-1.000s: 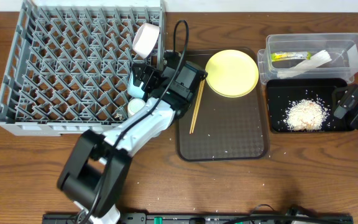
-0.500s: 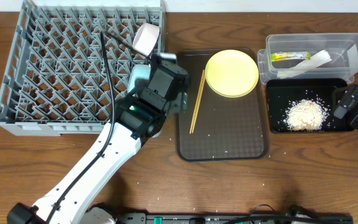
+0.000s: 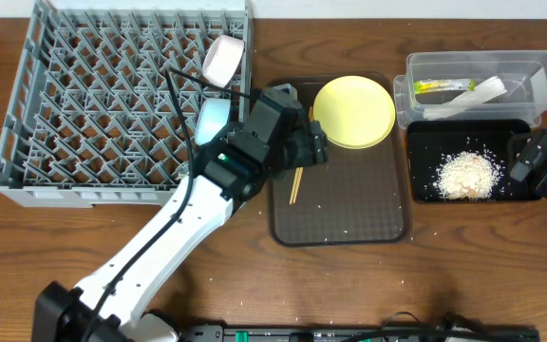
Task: Sort waste into correct bins and load items into the dishwasher
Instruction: 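Move the left gripper to the yellow plate and grasp its rim, then lift the yellow plate with the left gripper and carry it to the rack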
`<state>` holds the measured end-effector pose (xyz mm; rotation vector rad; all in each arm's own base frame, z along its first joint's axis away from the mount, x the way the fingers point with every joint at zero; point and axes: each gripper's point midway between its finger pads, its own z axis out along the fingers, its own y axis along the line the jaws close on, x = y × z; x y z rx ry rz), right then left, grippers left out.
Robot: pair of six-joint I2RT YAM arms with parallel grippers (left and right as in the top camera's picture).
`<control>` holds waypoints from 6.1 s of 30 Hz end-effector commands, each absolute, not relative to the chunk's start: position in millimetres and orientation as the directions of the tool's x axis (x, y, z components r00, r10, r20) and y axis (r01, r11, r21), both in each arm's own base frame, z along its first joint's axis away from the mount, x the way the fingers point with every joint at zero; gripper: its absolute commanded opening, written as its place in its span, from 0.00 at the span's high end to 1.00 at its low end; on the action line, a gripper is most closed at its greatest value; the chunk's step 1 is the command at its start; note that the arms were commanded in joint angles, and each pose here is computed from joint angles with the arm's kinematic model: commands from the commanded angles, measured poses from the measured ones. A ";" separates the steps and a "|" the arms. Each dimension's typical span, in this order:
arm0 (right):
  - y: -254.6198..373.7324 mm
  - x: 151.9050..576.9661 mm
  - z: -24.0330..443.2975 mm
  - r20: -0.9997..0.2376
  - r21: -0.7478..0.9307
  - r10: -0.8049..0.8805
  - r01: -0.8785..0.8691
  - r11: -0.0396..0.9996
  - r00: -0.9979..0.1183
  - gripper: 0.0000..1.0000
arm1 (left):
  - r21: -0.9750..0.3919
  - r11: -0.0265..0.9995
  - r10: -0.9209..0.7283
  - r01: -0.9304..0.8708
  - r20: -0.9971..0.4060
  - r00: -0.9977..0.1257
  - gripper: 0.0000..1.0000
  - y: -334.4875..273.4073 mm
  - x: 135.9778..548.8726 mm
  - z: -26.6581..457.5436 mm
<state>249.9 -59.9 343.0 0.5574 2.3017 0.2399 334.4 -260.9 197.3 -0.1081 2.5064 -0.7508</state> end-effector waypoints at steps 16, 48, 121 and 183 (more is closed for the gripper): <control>-60.4 249.7 345.7 -0.627 0.338 0.471 0.327 0.882 -0.621 0.01 | -0.446 0.863 -0.410 -0.237 -0.344 -0.845 0.31 -297.4 433.8 105.2; -60.4 249.7 345.6 -0.626 0.338 0.471 0.328 0.882 -0.621 0.01 | -0.175 0.895 -0.427 -0.411 -0.063 -0.902 0.57 -275.8 382.1 -38.2; -60.4 249.6 345.6 -0.626 0.338 0.471 0.327 0.882 -0.622 0.01 | -0.542 0.766 -0.410 -0.346 0.003 -0.912 0.92 -250.5 409.6 -7.1; -60.4 249.5 345.5 -0.626 0.338 0.471 0.328 0.882 -0.622 0.01 | 0.359 0.798 0.058 -0.484 -0.845 -0.531 0.93 87.4 504.8 215.3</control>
